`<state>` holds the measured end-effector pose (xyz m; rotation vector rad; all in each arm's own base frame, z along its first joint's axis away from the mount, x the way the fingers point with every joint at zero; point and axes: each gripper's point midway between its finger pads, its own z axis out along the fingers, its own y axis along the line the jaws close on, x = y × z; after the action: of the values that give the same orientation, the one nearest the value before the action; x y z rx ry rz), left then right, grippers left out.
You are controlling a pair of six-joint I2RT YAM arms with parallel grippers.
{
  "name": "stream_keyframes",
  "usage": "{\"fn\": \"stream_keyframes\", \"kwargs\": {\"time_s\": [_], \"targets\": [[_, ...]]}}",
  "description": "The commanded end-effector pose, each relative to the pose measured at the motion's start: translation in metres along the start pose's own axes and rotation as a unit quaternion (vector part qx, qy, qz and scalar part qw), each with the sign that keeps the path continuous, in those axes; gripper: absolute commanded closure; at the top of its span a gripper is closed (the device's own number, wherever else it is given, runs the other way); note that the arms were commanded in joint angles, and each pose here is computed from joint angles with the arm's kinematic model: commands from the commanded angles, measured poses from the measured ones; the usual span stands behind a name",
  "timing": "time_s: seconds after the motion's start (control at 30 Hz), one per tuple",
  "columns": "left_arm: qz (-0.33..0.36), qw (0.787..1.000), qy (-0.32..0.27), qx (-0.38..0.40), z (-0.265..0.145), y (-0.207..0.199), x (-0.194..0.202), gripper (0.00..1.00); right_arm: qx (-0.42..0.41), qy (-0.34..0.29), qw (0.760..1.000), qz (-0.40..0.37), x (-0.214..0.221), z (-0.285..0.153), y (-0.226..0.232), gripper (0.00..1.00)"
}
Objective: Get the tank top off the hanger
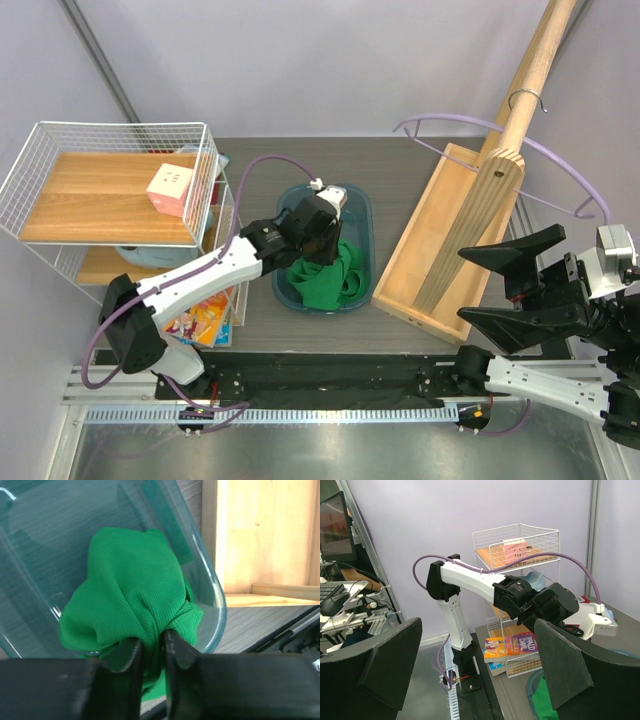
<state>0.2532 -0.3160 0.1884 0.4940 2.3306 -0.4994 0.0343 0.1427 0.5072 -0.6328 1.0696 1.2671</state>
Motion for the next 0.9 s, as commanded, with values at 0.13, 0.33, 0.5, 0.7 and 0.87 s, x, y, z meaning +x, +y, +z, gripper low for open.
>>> {"fn": "stream_keyframes", "kwargs": {"time_s": [0.13,0.33,0.5,0.7,0.87], "targets": [[-0.029,0.999,-0.037,-0.007,-0.006,0.006,-0.009,0.49,0.037,-0.01,0.999,0.014,-0.006,-0.005,-0.01,0.0],[-0.038,0.998,-0.049,0.023,-0.027,-0.005,-0.019,0.1,0.048,-0.006,0.999,0.019,0.007,-0.01,-0.016,0.0],[-0.039,0.996,-0.064,0.054,-0.058,-0.015,-0.026,0.0,0.047,0.015,0.998,0.028,0.025,-0.001,-0.019,0.0],[-0.046,0.988,-0.102,0.109,-0.107,-0.027,-0.039,0.0,0.003,-0.004,0.999,0.051,0.029,0.01,-0.006,0.0],[-0.051,0.968,-0.142,0.201,-0.166,-0.044,-0.042,0.0,-0.028,0.01,0.997,0.07,0.045,0.028,0.001,0.0]]}}
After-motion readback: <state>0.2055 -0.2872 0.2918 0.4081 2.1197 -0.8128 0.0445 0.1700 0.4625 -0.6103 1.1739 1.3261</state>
